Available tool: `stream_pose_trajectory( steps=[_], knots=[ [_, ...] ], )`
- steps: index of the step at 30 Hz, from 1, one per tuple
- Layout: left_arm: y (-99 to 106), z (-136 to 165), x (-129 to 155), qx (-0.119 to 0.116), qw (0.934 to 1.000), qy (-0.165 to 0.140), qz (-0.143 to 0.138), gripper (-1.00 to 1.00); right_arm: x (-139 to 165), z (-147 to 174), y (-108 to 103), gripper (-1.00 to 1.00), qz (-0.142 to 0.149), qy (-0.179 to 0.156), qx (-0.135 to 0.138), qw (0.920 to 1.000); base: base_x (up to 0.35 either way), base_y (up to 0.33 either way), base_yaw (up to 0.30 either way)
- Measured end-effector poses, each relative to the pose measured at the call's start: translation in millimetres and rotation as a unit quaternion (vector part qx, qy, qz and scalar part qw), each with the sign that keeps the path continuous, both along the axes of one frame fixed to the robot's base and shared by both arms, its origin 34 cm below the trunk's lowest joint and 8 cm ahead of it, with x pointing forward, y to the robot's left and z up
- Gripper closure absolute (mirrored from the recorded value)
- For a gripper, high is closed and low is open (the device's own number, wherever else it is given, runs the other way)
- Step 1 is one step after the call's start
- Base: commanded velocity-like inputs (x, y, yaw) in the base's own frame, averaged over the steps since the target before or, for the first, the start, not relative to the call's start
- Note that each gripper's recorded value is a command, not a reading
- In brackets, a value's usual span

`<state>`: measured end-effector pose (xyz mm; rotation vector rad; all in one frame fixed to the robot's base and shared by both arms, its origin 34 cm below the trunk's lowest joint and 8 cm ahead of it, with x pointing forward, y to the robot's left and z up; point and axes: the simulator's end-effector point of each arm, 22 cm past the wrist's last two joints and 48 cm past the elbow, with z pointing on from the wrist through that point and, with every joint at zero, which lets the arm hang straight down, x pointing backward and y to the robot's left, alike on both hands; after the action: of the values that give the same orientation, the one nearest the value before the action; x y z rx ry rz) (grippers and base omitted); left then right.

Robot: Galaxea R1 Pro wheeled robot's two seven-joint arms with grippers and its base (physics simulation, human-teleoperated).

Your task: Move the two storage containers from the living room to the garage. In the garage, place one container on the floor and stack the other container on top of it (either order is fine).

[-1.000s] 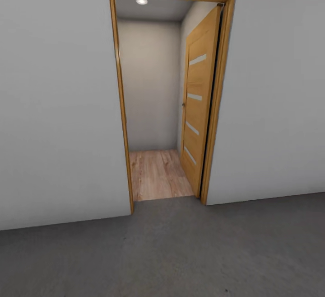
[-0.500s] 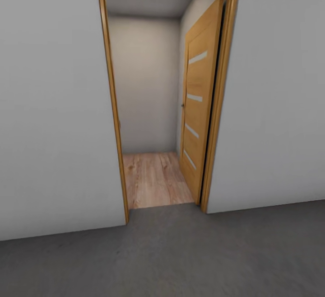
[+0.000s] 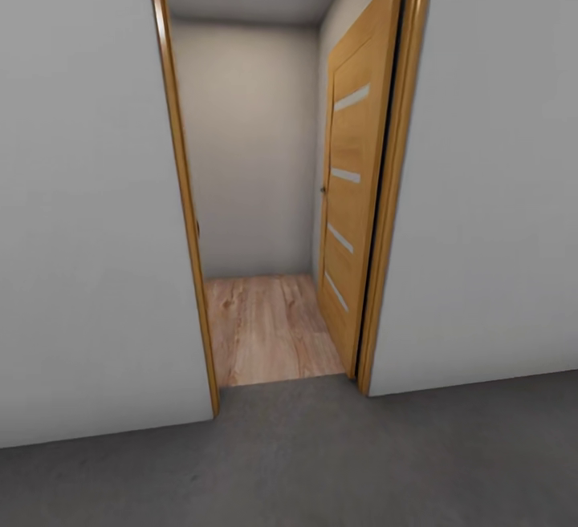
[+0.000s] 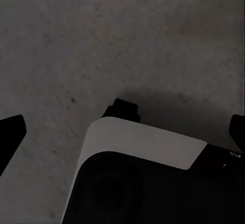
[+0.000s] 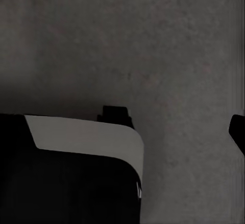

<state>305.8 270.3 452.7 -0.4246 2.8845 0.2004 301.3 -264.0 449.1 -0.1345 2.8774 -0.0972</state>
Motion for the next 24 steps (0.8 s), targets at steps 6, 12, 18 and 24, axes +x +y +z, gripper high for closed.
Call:
stream_pose_trajectory(
  steps=[6, 12, 18, 24],
  knots=[
    [0.2, 0.1, 0.4, 0.000, 1.0000, -0.001, 0.000, -1.00, 0.2, 0.1, -2.3, -1.00, 0.000, -0.001, -0.002, 1.0000, 0.321, -0.081, 0.000],
    [0.3, 0.2, 0.9, 0.001, 1.0000, -0.002, 0.001, -1.00, 0.0, 0.0, -0.8, -1.00, 0.000, 0.000, -0.001, 1.0000, 0.321, -0.081, 0.000],
    [-0.6, 0.2, 0.6, 0.000, 1.0000, -0.002, 0.001, -1.00, 0.2, 0.1, -2.5, -1.00, -0.001, 0.000, -0.001, 1.0000, 0.321, -0.081, 0.056],
    [-0.7, 0.2, 0.6, 0.000, 1.0000, -0.002, 0.001, -1.00, -0.1, 0.1, -4.3, -1.00, -0.001, 0.000, -0.003, 1.0000, 0.321, -0.081, 0.217]
  ],
)
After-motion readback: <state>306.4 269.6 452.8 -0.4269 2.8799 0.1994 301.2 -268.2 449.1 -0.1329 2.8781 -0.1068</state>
